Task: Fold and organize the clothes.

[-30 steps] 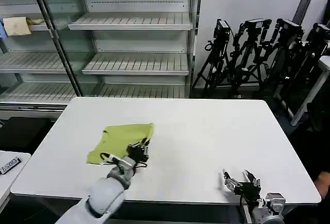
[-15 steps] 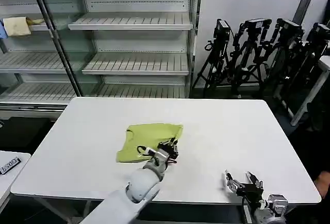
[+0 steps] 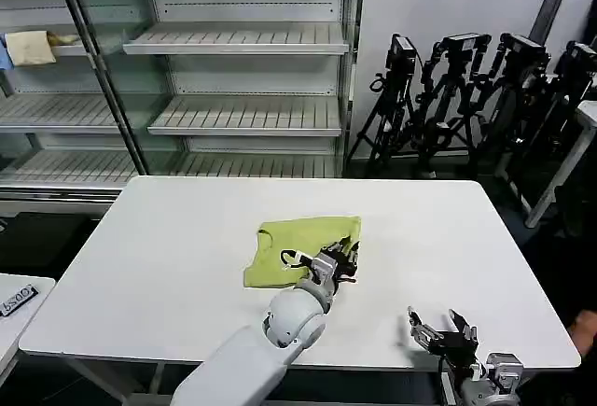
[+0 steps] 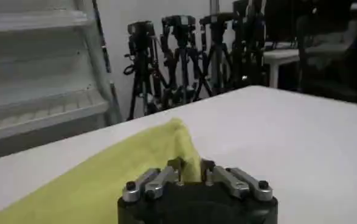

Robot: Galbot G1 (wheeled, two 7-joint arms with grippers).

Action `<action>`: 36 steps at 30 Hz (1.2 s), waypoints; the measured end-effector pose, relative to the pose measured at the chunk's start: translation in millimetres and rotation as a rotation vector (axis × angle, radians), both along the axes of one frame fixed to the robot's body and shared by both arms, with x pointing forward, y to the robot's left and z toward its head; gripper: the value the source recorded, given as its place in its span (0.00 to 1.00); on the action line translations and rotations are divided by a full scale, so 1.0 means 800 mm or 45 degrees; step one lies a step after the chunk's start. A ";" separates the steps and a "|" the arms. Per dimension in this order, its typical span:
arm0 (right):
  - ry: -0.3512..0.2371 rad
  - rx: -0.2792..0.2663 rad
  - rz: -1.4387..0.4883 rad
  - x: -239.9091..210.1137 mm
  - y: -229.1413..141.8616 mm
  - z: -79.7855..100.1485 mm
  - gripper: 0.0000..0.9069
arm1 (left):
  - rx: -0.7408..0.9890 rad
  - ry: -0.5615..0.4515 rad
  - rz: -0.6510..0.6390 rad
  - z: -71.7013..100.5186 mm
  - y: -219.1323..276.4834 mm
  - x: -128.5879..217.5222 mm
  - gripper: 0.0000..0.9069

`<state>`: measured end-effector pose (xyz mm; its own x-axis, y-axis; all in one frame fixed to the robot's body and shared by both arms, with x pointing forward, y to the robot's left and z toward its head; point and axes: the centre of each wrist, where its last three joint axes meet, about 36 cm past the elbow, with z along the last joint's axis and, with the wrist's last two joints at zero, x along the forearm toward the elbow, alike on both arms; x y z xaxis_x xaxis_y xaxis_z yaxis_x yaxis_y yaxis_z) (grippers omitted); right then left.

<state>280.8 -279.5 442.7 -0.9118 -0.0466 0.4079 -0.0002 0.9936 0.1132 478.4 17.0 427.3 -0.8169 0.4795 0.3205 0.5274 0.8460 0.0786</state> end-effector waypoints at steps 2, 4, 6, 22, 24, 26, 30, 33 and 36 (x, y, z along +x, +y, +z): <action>-0.006 -0.006 0.007 0.001 0.001 0.002 1.00 | -0.042 0.006 -0.019 0.005 -0.002 -0.002 1.00; -0.010 -0.007 0.013 0.002 0.002 0.004 1.00 | -0.074 0.018 -0.028 0.008 -0.002 -0.003 1.00; -0.015 -0.008 0.021 0.003 0.003 0.007 1.00 | -0.109 0.031 -0.031 0.011 -0.001 -0.004 1.00; -0.020 0.191 0.118 0.068 0.004 0.035 1.00 | -0.361 -0.003 0.280 0.048 0.141 -0.017 1.00; -0.029 0.225 0.127 0.082 0.008 0.037 1.00 | -0.359 -0.029 0.339 0.051 0.163 -0.024 1.00; -0.029 0.256 0.138 0.096 0.011 0.038 1.00 | -0.354 -0.049 0.384 0.052 0.179 -0.031 1.00; -0.021 0.321 0.157 0.131 0.019 0.037 1.00 | -0.351 -0.081 0.457 0.052 0.205 -0.051 1.00; -0.018 0.365 0.169 0.162 0.025 0.035 1.00 | -0.342 -0.092 0.495 0.049 0.216 -0.066 1.00; -0.014 0.403 0.175 0.194 0.029 0.033 1.00 | -0.333 -0.101 0.524 0.048 0.224 -0.078 1.00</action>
